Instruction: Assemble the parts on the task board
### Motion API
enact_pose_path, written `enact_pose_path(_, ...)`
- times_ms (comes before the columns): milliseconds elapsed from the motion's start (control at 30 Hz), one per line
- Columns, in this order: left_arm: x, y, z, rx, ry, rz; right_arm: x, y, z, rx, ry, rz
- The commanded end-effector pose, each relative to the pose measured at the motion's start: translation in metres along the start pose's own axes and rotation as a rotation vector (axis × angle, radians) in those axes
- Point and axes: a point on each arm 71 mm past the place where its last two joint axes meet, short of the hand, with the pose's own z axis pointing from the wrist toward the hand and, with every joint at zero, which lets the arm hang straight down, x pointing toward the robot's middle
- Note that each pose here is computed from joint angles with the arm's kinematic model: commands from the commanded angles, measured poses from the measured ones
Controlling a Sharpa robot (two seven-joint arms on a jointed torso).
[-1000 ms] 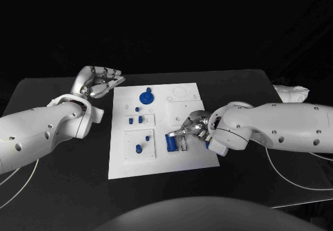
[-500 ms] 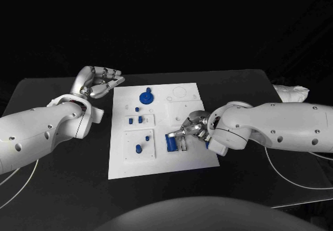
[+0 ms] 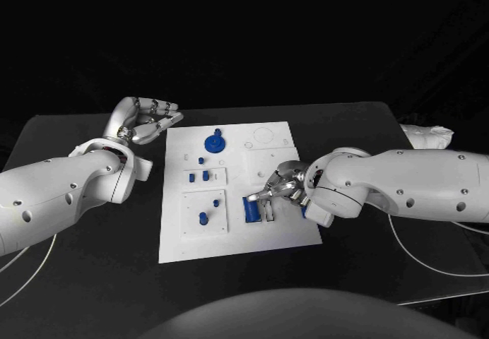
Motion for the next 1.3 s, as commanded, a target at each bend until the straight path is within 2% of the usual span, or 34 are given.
enact_pose_path(33,0.0019,-0.0020,0.0005,0.014,0.015,-0.006,-0.0004,-0.0034,0.0017,0.014,-0.011,-0.003)
enact_pose_path(900,0.0028,-0.0025,0.0008,0.015,0.017,-0.007,-0.0008,-0.0053,0.0011,0.026,-0.013,-0.007)
enact_pose_path(1300,0.0030,-0.0025,0.0011,0.015,0.018,-0.007,-0.0033,-0.0061,0.0016,0.015,-0.033,0.010)
